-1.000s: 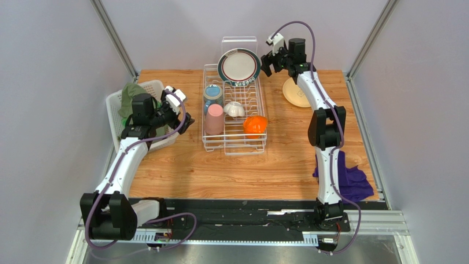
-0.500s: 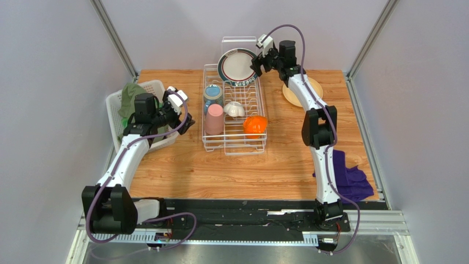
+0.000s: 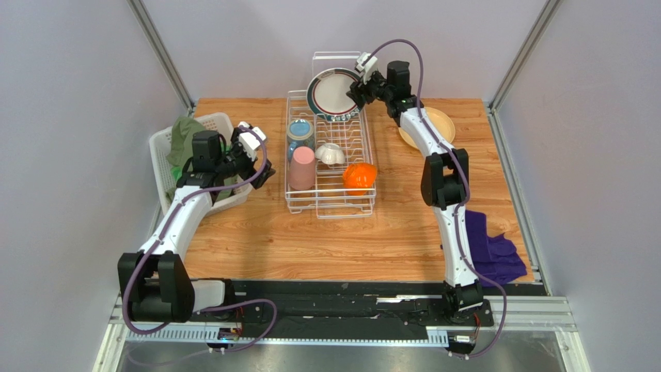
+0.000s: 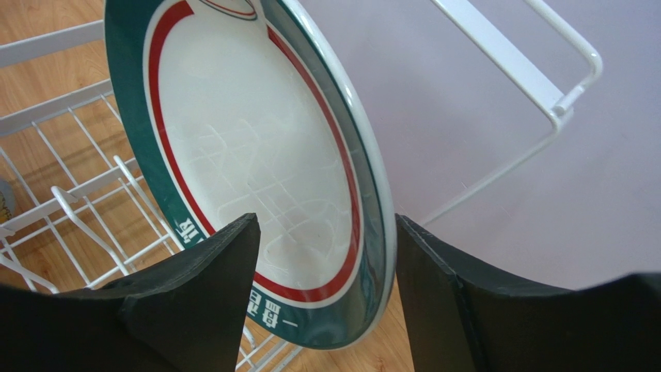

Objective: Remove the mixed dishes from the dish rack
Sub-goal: Pick up the plate from the dish rack.

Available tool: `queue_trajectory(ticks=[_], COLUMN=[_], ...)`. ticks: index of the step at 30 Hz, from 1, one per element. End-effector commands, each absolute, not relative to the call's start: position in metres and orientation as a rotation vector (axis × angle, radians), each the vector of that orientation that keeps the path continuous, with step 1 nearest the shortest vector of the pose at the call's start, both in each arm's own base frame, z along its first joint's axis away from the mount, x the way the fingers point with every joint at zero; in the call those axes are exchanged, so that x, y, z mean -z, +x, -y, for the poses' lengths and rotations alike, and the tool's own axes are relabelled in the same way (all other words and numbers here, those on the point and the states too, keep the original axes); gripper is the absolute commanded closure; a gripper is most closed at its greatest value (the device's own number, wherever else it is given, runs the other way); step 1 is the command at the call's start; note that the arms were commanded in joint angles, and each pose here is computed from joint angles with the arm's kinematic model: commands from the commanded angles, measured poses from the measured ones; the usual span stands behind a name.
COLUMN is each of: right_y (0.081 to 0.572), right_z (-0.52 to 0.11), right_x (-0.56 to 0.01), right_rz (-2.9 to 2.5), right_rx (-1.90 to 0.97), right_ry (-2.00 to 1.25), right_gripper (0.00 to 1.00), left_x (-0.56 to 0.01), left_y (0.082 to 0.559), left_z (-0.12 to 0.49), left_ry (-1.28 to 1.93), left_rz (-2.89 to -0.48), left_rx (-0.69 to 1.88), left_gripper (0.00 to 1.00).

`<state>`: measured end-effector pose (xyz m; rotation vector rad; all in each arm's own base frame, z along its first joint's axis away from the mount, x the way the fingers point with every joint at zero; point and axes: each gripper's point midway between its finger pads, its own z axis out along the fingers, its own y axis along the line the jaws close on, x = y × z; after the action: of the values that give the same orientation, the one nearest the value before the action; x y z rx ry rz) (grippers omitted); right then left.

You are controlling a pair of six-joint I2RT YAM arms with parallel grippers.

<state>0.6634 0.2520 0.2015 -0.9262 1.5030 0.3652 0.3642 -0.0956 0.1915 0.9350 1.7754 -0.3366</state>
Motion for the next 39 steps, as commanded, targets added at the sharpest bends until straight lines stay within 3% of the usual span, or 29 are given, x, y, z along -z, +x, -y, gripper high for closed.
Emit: queue_trajectory(ticks=[1,8,12,15,32,39], right_y=[0.662,0.658,0.657,0.656,0.648,0.646], right_z=[-0.271,-0.278,-0.278,-0.278,-0.271,-0.263], right_x=[-0.242,-0.245,-0.249,-0.25,-0.278,-0.297], right_rz=[-1.367,-1.36,-1.358,-1.361,-1.323,-1.296], right_rx=[-0.377,-0.387,-0.382,-0.38,-0.295,-0.276], right_ry=[-0.935,-0.939,-0.935,-0.934,-0.946,-0.938], right_gripper=[0.36,0.53,0.73,0.8,0.99,1.0], left_x=[-0.213,-0.216,-0.215,-0.215,-0.221,-0.227], left_y=[0.377,0.377,0.375,0.374,0.373,0.371], left_z=[0.096,0.096,0.097,0.097,0.096,0.096], left_ry=[0.962,0.966,0.974,0.974,0.977,0.979], left_rz=[-1.687,-1.677,-1.674,-1.674,-1.659,-1.644], left_rx=[0.297,0.292,0.291,0.291,0.276,0.274], left_gripper=[0.01,0.01,0.01,0.01,0.01,0.01])
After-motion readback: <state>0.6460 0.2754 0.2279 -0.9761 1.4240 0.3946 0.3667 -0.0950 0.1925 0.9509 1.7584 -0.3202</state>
